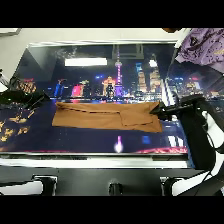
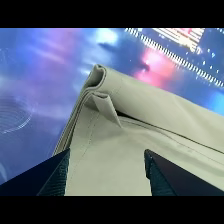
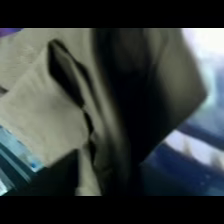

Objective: Fold the clothes and pants, and hang the long-sleeved shirts on hangers.

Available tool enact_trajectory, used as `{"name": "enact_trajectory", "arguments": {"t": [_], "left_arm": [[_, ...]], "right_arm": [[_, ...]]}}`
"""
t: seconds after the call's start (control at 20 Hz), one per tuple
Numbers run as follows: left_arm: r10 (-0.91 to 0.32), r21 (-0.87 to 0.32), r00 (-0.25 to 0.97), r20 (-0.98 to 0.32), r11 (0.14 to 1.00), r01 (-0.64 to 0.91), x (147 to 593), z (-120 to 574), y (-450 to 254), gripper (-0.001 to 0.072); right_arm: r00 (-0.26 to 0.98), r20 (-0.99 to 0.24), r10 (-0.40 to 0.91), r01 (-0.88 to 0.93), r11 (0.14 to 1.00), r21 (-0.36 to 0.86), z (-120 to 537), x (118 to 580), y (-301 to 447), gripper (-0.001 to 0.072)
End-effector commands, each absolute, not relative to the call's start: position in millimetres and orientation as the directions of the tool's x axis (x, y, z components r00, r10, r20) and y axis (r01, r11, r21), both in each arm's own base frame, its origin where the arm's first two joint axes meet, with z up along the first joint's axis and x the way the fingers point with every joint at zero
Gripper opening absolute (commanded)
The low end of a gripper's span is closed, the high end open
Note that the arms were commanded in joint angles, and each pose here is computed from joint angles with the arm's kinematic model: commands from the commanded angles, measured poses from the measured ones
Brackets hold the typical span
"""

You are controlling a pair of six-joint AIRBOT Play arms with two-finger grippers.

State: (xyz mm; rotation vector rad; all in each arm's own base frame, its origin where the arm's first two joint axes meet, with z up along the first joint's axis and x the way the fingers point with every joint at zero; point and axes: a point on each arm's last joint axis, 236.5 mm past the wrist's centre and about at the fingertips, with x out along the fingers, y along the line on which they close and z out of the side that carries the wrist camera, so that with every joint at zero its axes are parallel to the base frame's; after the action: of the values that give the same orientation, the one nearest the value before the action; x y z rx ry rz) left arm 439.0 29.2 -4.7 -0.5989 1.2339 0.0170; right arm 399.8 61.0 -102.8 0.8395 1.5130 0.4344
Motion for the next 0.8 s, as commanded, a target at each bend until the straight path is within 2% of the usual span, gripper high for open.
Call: {"name": "enact_trajectory", "arguments": {"t": [0.0, 0.05, 0.15, 0.2, 0.4, 0.55, 0.75], "left_arm": [[-0.332, -0.465, 0.387, -0.86, 0.821, -0.331, 447, 2, 23, 0.0537], [-0.357, -0.497, 0.404, -0.843, 0.803, -0.329, 452, 6, 15, 0.0488], [-0.405, -0.543, 0.413, -0.816, 0.781, -0.308, 459, 8, -7, 0.0113], [-0.426, -0.551, 0.4, -0.812, 0.786, -0.281, 461, 5, -24, 0.0014], [-0.528, -0.587, 0.29, -0.798, 0.789, -0.18, 461, -29, -130, 0.0014], [-0.634, -0.672, 0.239, -0.736, 0.728, -0.137, 454, -47, -228, 0.0014], [-0.747, -0.761, 0.148, -0.648, 0.644, -0.081, 428, -55, -355, 0.0014]], "right_arm": [[0.015, -0.69, 0.724, 0.181, 0.676, 0.714, -99, 398, 93, 0.006], [0.039, -0.705, 0.708, 0.179, 0.689, 0.702, -90, 401, 90, 0.0031], [0.09, -0.776, 0.624, 0.192, 0.754, 0.628, -62, 405, 71, 0.0029], [0.102, -0.813, 0.574, 0.194, 0.79, 0.582, -47, 404, 60, 0.0029], [0.165, -0.905, 0.391, 0.191, 0.888, 0.418, 14, 395, 22, 0.0029], [0.181, -0.943, 0.281, 0.209, 0.926, 0.316, 42, 385, -2, 0.0029], [0.212, -0.955, 0.206, 0.222, 0.942, 0.252, 74, 385, -18, 0.0029]]}}
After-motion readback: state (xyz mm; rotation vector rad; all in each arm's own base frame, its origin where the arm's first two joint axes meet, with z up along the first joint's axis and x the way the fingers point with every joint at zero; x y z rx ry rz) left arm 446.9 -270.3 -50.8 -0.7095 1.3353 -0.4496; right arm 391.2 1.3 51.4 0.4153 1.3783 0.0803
